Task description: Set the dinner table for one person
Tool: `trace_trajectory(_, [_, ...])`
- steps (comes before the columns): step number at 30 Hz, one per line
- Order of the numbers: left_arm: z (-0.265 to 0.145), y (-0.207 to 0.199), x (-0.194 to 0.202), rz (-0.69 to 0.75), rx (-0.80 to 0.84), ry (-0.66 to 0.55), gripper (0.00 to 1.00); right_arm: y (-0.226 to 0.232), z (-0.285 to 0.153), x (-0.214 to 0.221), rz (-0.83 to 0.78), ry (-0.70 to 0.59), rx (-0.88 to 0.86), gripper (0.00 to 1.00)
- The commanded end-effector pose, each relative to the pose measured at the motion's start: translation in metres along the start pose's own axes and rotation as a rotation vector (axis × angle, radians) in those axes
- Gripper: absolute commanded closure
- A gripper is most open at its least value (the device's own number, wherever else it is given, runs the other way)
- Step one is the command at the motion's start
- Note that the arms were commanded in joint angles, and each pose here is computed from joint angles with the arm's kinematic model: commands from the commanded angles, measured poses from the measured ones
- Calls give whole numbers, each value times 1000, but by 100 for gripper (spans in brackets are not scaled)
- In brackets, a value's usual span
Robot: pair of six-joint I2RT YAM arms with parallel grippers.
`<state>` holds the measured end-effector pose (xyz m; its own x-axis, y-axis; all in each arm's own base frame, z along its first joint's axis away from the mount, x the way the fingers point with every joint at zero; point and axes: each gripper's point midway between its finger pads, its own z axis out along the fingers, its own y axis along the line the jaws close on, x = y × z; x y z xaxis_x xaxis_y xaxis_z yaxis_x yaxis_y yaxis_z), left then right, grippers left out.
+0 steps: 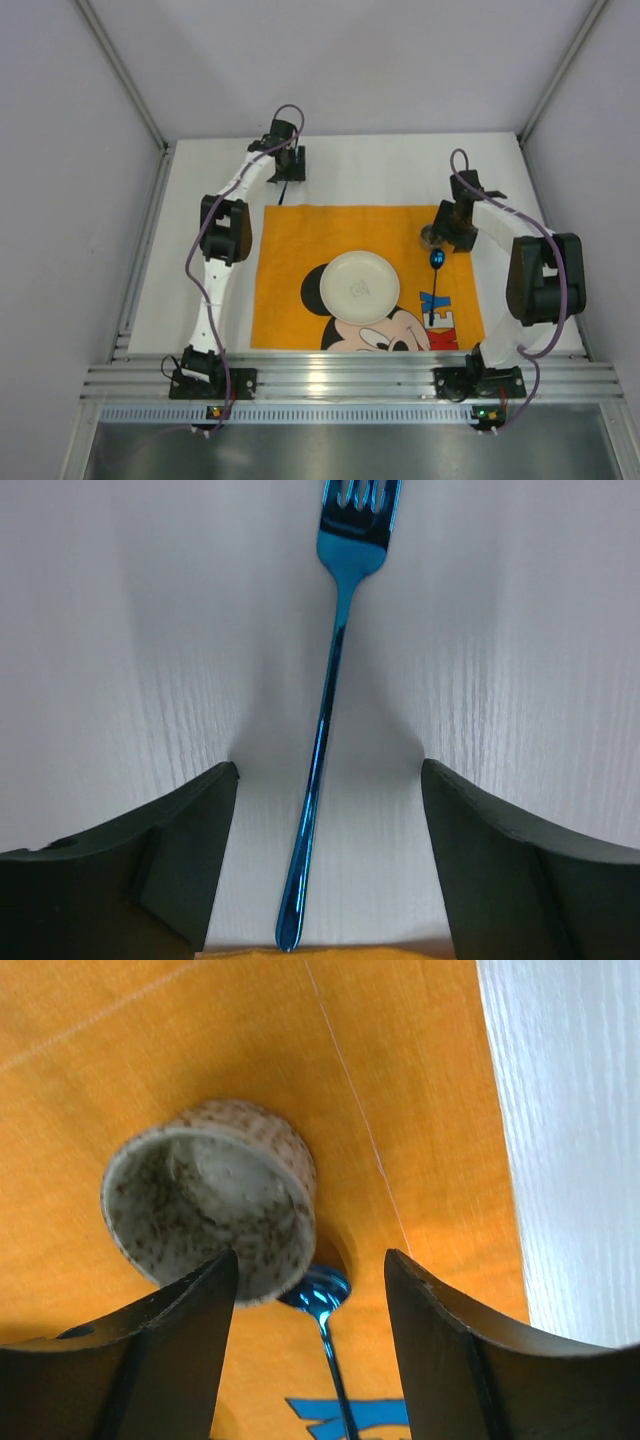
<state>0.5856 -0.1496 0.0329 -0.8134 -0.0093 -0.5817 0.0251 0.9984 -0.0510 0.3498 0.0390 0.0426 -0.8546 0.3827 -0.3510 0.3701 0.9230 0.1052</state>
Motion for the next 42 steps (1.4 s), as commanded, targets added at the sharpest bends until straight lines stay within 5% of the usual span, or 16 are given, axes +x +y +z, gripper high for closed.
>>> trace_trajectory(1, [27, 12, 3, -41, -21, -9, 21, -4, -31, -9, -2, -74, -35, 39])
trace_trajectory(4, [36, 17, 12, -42, -47, 8, 42, -9, -43, -3, 2, -82, -36, 39])
trace_trajectory(7, [44, 22, 22, -41, -73, 33, 79, -9, -53, -2, 9, -92, -43, 39])
trace_trajectory(8, [45, 22, 24, -39, -76, 37, 99, -9, -56, -3, 9, -97, -46, 39])
trace_trajectory(15, [24, 14, -6, -40, -35, -31, 100, -5, -72, -16, 9, -136, -61, 39])
trace_trajectory(18, [-21, 9, -51, -51, -15, -143, 100, -3, -82, -24, 4, -168, -74, 30])
trace_trajectory(22, [-83, 6, -90, -85, 14, -250, 100, -1, -99, -36, -4, -228, -91, 2])
trace_trajectory(25, [-126, -5, -86, -98, 89, -249, 100, -2, -110, -41, -13, -261, -96, 0])
trace_trajectory(32, [-187, -4, 35, -132, 87, -68, 100, -3, -124, -36, -17, -292, -118, 0])
trace_trajectory(38, [-188, -23, 196, -187, 166, 190, 100, -6, -130, -13, -10, -285, -161, 0])
trace_trajectory(42, [-187, -38, 239, -173, 165, 218, 100, -14, -133, 0, -24, -282, -158, 0])
